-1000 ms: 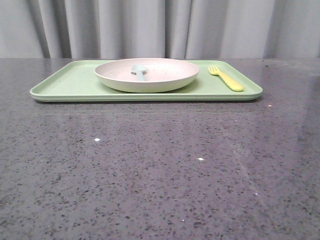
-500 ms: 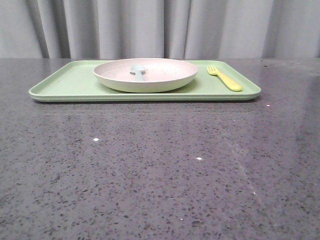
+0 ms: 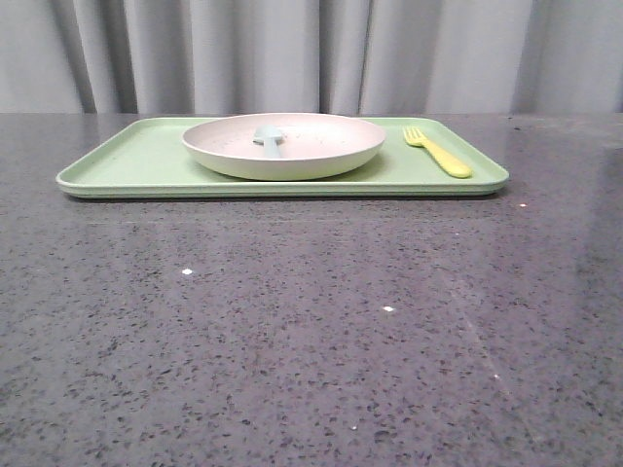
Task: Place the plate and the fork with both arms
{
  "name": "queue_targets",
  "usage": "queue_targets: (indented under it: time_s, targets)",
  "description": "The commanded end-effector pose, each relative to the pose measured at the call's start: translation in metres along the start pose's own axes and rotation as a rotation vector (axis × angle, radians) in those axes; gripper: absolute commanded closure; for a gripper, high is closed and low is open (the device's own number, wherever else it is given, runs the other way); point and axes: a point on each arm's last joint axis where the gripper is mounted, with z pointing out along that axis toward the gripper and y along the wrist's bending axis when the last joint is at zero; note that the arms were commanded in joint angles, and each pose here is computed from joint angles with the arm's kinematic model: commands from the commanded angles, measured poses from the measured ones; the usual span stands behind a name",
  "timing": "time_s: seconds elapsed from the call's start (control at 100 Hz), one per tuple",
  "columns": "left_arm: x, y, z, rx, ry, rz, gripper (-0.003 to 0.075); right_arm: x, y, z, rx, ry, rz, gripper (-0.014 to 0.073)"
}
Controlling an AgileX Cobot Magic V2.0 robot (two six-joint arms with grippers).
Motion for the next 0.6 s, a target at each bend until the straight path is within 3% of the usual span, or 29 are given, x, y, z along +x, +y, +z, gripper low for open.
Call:
queue_targets:
  time_s: [0.0, 0.59]
  targets:
    - [-0.0041, 0.0005, -0.0025, -0.006, -0.095, -0.005, 0.0741, -0.0076, 0.0011, -0.0034, -0.014, -0.120, -0.003, 0.0662]
    - [-0.0041, 0.0005, -0.0025, -0.006, -0.095, -0.005, 0.0741, -0.0034, 0.0006, -0.0025, -0.015, -0.116, 0.012, 0.0662]
